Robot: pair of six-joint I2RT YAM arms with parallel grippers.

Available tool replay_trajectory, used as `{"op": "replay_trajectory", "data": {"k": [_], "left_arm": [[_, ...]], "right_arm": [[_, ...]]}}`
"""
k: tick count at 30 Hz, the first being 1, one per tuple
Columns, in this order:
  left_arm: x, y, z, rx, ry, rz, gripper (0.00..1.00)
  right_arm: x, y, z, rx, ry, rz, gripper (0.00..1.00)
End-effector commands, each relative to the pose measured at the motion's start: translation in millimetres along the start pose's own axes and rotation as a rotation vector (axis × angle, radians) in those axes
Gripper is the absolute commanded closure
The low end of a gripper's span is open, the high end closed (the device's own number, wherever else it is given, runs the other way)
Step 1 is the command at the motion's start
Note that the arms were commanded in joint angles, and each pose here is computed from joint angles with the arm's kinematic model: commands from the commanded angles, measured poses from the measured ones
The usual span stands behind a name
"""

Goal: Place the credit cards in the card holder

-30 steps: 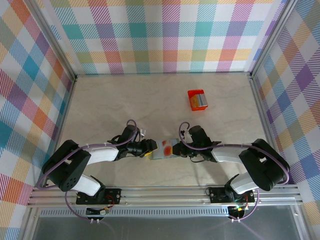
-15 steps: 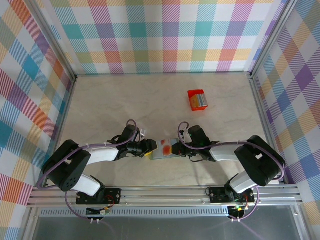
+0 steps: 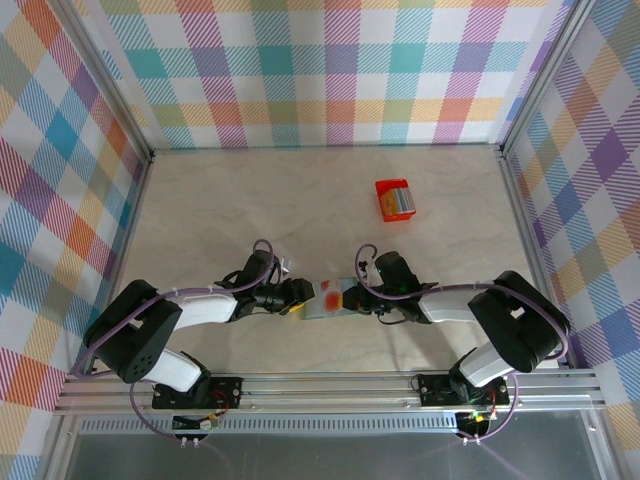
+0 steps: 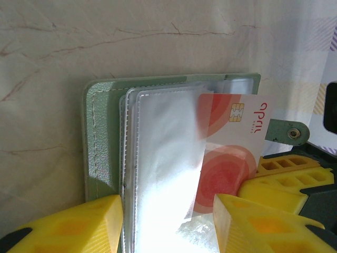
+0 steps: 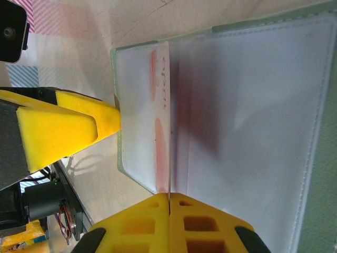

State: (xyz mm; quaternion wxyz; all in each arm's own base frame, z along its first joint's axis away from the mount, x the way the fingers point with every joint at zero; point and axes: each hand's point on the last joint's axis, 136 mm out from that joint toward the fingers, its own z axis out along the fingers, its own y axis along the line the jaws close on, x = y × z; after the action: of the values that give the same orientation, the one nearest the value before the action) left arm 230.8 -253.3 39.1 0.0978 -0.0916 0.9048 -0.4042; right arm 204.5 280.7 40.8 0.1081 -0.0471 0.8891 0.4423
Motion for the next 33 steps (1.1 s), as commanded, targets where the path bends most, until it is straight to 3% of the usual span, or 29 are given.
{"op": "replay_trajectory", "data": {"k": [1,33], "left_arm": [[4.3,5.1,0.1,-0.019,0.006,0.01,0.51],[0.2,6.4,6.7,0.0,-0.012,-0.019,0.53]], "right_arm": [[9.4,-4.4,-0.5,0.02,0.031,0.024,1.0],[13.8,0.9,14.3,-0.002,0.067,0.063,1.0]]}}
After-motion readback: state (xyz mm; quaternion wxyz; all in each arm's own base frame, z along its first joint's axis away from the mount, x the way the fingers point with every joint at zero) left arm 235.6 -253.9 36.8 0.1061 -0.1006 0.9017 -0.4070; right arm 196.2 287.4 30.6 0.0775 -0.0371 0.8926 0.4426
